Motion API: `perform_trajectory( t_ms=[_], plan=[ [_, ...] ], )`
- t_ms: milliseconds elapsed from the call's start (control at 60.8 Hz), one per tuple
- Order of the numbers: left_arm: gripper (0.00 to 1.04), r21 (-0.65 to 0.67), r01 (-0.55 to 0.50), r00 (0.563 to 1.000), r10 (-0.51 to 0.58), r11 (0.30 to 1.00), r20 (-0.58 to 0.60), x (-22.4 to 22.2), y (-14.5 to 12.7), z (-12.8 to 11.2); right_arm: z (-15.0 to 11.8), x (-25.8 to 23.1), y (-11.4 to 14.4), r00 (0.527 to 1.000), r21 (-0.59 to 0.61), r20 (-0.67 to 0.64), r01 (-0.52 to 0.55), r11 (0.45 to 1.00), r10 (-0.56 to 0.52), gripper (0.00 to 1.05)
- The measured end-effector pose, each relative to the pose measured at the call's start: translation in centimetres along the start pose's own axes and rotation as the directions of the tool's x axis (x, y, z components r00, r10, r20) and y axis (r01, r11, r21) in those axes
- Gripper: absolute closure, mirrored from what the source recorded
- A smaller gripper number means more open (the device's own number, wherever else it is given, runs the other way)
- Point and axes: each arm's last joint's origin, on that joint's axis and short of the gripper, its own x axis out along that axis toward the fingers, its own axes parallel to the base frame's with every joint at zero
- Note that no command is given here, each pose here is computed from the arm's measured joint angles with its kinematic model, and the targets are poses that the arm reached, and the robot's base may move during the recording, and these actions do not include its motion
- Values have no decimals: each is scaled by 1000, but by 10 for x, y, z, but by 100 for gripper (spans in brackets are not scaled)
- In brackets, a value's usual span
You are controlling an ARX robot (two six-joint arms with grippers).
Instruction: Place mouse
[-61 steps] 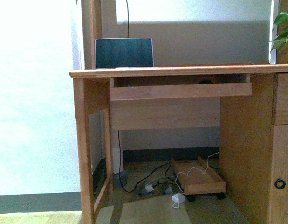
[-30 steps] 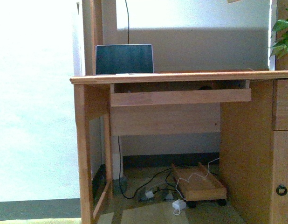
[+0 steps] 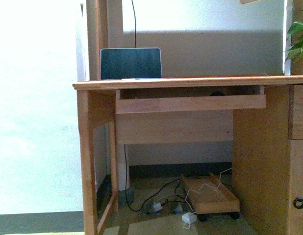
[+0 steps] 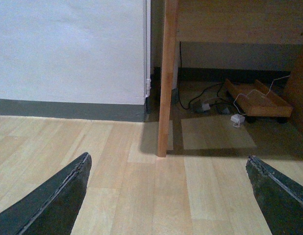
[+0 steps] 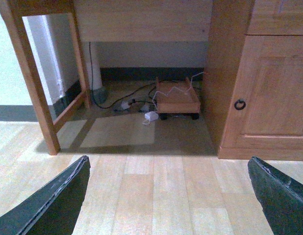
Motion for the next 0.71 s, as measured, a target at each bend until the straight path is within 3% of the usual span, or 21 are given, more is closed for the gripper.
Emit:
perform_trajectory(
  t_ms=[708],
  plan=[
    [8,0,0,1000,0,1000,0,0,0,0,0,0,0,1000,0,0,0,1000,0,7]
  ],
)
